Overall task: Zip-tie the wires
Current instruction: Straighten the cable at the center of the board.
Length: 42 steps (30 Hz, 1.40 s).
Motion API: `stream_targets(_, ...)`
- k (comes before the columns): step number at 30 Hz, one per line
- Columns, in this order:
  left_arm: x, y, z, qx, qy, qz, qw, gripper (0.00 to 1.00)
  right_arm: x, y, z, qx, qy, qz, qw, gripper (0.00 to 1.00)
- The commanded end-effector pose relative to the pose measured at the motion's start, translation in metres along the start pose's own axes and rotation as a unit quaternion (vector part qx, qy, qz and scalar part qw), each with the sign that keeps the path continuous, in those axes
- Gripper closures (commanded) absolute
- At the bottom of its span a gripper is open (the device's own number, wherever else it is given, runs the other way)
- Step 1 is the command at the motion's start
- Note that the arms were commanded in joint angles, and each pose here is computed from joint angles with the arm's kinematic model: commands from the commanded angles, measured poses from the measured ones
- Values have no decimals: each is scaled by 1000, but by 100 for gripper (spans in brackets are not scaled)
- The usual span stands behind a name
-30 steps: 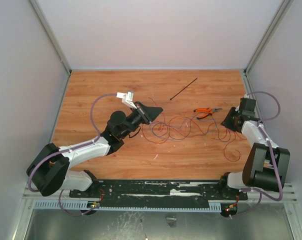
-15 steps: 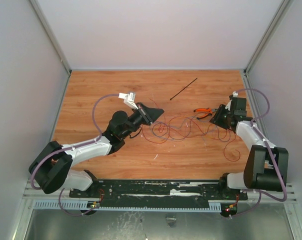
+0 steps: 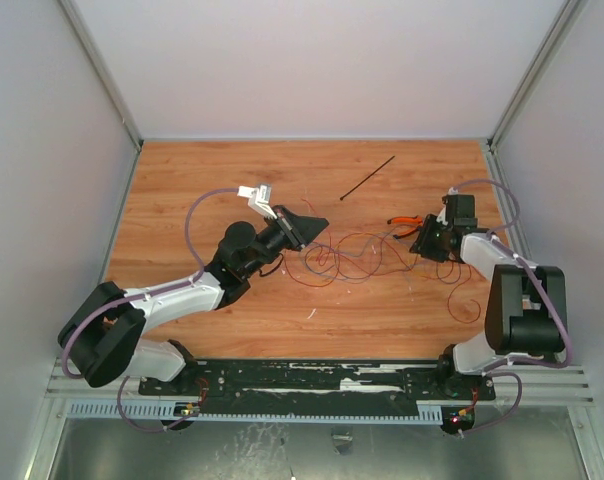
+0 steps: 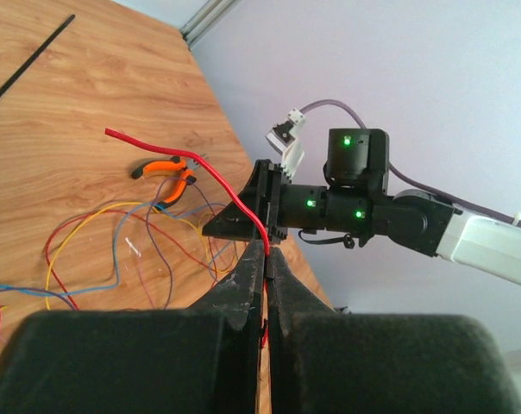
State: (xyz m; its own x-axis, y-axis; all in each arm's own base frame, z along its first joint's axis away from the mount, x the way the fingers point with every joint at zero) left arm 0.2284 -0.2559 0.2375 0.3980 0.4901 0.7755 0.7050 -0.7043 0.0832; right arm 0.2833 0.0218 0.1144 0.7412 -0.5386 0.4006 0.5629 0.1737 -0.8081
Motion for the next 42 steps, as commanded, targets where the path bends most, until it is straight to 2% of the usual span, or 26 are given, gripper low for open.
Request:
stream_targets(1,4,-3,-2,-11,5,-14,1000,100,10,3,3,-17,-6,-28,999,62)
stream_targets(15,4,0,-3,-12,6,-13,1000,100,2,18,-2,-59,-20,-18,998,66)
stream_targets(24,5,1,-3,-13,7,-13,1000,100,13,6,2,-83,-31,-45,995,100)
stream_targets(28,6,-1,-3,-7,10,-15,1000,100,21,-8,11,-67,-35,-59,995,100)
stream_targets(35,11,-2,-6,-10,11,-22,1000,100,30,-34,43,44,-44,-57,996,100)
stream_targets(42,11,-3,-6,-9,10,-21,1000,100,34,-41,40,18,-51,-74,996,100)
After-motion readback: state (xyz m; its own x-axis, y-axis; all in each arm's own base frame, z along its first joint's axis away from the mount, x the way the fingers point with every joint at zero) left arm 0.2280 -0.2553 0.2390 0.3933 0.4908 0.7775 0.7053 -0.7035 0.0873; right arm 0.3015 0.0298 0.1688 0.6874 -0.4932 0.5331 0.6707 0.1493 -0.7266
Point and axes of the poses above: each gripper's point midway between its finger pads, its own y axis out along the fingers, its own z axis along the line the jaws close on, x = y × z, the point moved 9 cm from there along -y, back along the fingers, and after that the axes turned 10 degrees about y, right-handed, at the moved point
